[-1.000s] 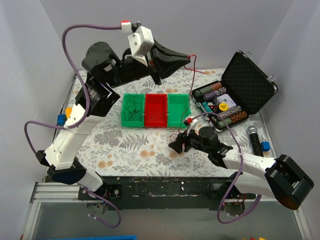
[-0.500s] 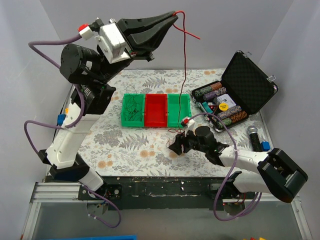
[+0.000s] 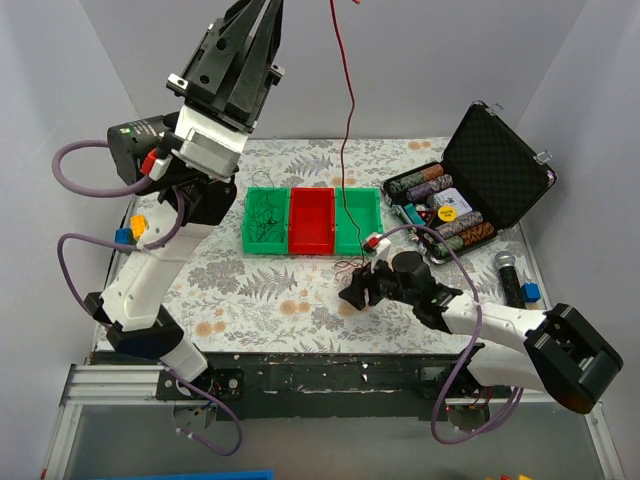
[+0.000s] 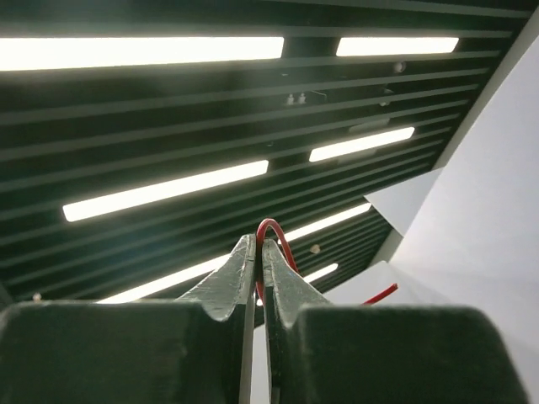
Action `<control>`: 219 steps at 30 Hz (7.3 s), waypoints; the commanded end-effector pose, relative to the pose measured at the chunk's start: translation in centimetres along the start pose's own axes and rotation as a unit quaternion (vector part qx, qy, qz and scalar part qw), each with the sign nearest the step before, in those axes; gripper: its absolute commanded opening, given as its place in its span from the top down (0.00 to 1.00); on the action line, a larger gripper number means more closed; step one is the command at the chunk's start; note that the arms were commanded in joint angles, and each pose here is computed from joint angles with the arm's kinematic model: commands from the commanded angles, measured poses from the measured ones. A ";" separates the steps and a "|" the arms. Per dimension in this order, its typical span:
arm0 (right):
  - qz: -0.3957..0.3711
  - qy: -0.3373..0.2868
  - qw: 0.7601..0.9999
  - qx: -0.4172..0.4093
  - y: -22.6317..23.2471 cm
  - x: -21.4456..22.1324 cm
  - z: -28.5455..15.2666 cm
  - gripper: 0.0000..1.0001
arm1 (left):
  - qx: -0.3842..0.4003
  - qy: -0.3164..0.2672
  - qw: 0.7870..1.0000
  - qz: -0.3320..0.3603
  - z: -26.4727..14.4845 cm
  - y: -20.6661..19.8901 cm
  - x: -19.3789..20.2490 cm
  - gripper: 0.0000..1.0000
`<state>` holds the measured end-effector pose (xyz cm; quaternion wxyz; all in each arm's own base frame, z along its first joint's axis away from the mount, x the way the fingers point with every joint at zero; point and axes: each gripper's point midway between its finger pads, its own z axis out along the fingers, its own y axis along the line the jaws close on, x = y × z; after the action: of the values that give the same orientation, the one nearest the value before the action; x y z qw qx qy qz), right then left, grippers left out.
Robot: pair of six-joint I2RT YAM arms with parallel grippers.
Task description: Untangle the cables
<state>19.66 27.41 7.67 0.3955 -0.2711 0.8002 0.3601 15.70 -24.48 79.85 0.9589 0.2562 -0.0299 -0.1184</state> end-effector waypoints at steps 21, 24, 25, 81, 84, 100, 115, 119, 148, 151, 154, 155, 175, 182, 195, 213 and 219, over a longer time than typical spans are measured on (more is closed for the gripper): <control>-0.100 -0.159 0.982 0.003 3.4 -13.2 -5.3 0.33 | -0.003 0.116 0.992 0.049 -6.6 -4.2 4.3 1.00; -0.097 -0.161 0.982 0.009 2.8 -12.4 -4.8 0.33 | -0.024 0.136 0.989 0.048 -7.5 -4.1 5.3 1.00; -0.096 -0.159 0.983 0.009 2.8 -12.2 -4.5 0.33 | -0.031 0.138 0.989 0.049 -7.6 -3.9 5.4 1.00; -0.072 -0.137 0.987 0.052 0.3 -8.9 -4.4 0.34 | -0.071 0.200 0.976 0.039 -11.8 -1.4 16.2 1.00; -0.071 -0.137 0.987 0.053 0.3 -8.7 -4.4 0.34 | -0.064 0.220 0.973 0.040 -13.6 -2.4 17.0 1.00; -0.064 -0.133 0.987 0.061 -0.2 -7.7 -4.5 0.34 | -0.046 0.293 0.955 0.027 -18.9 -6.0 20.7 1.00; -0.059 -0.135 0.986 0.077 -0.9 -7.4 -4.8 0.34 | 0.024 0.460 0.888 0.013 -34.4 -13.4 25.1 1.00; -0.057 -0.136 0.986 0.081 -1.2 -7.4 -4.6 0.34 | -0.001 0.484 0.875 0.020 -35.6 -11.7 24.8 1.00; -0.048 -0.128 0.986 0.096 -2.2 -7.3 -4.3 0.36 | 0.120 0.614 0.774 0.095 -44.3 -10.6 20.8 1.00; -0.046 -0.128 0.986 0.099 -2.3 -7.3 -4.4 0.36 | 0.160 0.599 0.783 0.046 -43.9 -12.9 20.5 1.00; -0.046 -0.128 0.985 0.102 -2.5 -7.3 -4.4 0.37 | 0.226 0.569 0.790 -0.023 -43.7 -17.0 19.5 1.00; -0.044 -0.128 0.985 0.103 -2.5 -7.4 -4.5 0.37 | 0.244 0.568 0.785 -0.044 -43.9 -18.3 19.3 1.00; -0.032 -0.135 0.983 0.123 -3.7 -7.5 -5.1 0.37 | 0.250 0.703 0.659 -0.096 -53.5 -23.3 22.0 1.00; -0.028 -0.138 0.982 0.128 -4.0 -7.8 -5.1 0.37 | 0.247 0.714 0.645 -0.112 -54.1 -24.5 23.8 1.00; -0.020 -0.148 0.970 0.192 -7.4 -11.1 -4.9 0.32 | 0.217 0.765 0.589 -0.144 -58.3 -28.5 27.7 1.00; -0.005 -0.154 0.965 0.214 -12.8 -18.4 1.3 0.27 | 0.201 0.793 0.555 -0.155 -64.3 -31.8 27.8 1.00; -0.019 -0.148 0.956 0.253 -16.2 -20.2 1.8 0.25 | 0.167 0.812 0.534 -0.165 -66.3 -30.9 27.5 1.00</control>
<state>39.69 23.29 14.81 0.5300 -0.1311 0.8143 0.1969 42.99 -26.22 6.60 0.4645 0.4358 0.7709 -0.0068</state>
